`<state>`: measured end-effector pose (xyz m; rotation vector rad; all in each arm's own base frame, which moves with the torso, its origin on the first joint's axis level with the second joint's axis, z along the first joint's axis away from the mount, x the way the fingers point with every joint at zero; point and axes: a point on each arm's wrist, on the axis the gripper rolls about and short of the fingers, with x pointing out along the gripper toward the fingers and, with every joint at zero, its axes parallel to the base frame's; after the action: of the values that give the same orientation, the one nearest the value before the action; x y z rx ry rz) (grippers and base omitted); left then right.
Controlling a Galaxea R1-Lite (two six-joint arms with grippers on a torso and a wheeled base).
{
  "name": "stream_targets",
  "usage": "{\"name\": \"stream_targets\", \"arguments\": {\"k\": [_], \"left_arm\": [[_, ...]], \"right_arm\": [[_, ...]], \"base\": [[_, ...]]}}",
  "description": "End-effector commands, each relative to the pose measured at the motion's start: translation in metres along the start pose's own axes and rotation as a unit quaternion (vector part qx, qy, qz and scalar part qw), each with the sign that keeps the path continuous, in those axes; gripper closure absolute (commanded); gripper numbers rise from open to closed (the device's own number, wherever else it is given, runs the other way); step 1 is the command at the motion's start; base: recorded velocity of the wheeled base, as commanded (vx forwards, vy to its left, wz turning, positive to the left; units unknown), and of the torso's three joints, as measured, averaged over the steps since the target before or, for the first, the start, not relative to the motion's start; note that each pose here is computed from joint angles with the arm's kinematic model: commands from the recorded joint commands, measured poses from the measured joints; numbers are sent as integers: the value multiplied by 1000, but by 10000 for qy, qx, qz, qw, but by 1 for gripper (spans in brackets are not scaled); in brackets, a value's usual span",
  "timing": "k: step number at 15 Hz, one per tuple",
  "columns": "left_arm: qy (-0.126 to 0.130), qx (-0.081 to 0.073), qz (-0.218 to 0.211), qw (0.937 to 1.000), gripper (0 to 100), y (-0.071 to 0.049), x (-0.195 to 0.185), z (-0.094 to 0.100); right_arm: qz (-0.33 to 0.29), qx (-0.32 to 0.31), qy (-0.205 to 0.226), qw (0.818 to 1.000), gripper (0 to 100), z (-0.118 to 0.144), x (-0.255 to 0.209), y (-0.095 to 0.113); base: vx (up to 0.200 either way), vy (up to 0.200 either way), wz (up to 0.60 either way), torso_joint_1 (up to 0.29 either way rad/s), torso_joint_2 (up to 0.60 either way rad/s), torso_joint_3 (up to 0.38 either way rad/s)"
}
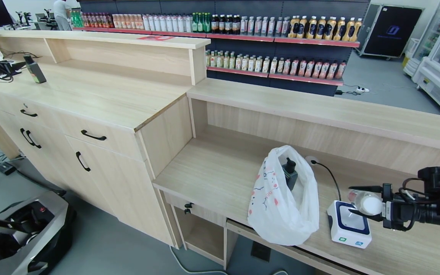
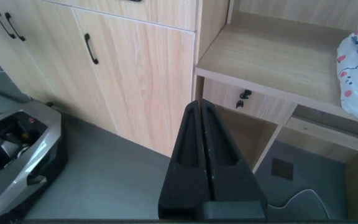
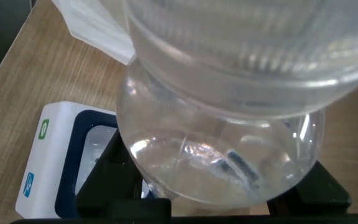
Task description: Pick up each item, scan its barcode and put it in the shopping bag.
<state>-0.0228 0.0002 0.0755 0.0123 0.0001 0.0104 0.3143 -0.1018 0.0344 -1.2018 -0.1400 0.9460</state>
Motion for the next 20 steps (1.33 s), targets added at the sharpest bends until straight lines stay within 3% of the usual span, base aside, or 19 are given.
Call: {"name": "stream_targets", "arguments": {"k": [1,16,20], "left_arm": [[0,0,2,10000,100,0,0,0],[0,0,2,10000,100,0,0,0],[0,0,2,10000,100,0,0,0]], "right_arm": [[19,14,-24,10000,100,-2,3,1],[58,-43,-166,9998,100,-4,14,0],[-34,-21,-170,9998,100,-2,11,-9]], "base": [[0,0,0,0,0,0],[0,0,0,0,0,0],[0,0,0,0,0,0]]}}
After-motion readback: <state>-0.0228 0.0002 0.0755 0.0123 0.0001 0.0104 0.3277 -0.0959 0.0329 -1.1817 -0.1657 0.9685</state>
